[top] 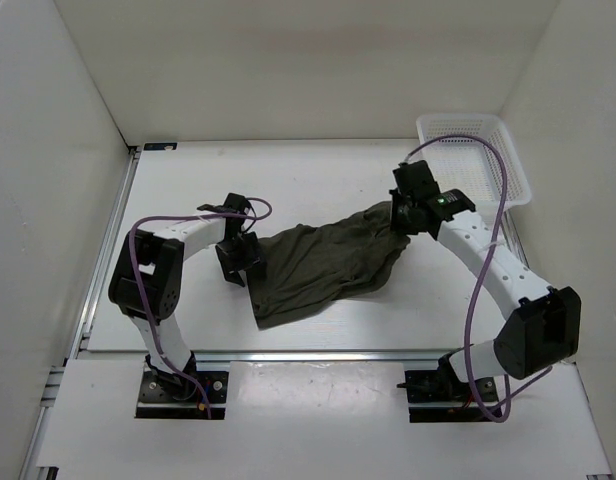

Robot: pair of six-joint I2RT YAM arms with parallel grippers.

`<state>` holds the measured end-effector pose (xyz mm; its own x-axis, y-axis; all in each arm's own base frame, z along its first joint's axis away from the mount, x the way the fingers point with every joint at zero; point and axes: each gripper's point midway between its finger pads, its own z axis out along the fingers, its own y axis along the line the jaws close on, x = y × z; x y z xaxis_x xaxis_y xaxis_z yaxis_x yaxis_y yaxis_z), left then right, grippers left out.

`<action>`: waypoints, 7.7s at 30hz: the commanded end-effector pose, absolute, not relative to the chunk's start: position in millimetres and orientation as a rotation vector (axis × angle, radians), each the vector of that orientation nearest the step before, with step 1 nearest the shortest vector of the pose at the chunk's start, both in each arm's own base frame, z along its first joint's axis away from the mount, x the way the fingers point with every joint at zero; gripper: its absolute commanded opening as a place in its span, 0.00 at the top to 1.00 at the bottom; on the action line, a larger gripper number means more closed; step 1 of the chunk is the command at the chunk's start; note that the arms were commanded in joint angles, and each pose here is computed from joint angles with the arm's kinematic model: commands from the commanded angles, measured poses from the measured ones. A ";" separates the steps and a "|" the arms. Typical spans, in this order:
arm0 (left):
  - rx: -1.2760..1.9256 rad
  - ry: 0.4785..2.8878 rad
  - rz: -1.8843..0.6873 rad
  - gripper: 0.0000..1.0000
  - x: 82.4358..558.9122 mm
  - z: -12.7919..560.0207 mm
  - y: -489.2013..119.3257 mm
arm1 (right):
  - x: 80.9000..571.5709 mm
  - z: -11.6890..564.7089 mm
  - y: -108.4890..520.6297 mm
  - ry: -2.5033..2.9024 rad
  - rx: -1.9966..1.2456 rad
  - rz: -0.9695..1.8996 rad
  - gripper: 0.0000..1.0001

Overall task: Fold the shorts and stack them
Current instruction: Fold the shorts

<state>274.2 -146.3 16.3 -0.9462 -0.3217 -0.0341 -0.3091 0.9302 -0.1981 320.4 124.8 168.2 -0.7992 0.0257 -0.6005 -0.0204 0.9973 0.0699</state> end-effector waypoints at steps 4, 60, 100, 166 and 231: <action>-0.457 3.025 -0.290 0.35 281.6 6.0 -148.5 | 323.1 213.7 178.1 2.379 -0.120 0.080 1.00; -0.754 2.938 -0.295 0.90 299.1 6.2 -83.8 | 239.1 186.1 467.3 2.326 -0.843 0.579 0.12; -0.174 2.950 -0.305 0.33 279.6 67.1 -169.9 | 263.9 129.7 288.8 2.560 -0.354 0.362 0.28; -0.365 2.732 -0.223 0.32 258.5 161.0 -132.6 | 286.3 72.7 259.2 2.576 -0.316 0.391 0.00; -0.492 2.289 -0.169 0.06 270.1 266.4 -35.2 | 202.9 265.0 41.0 2.173 0.243 0.015 0.03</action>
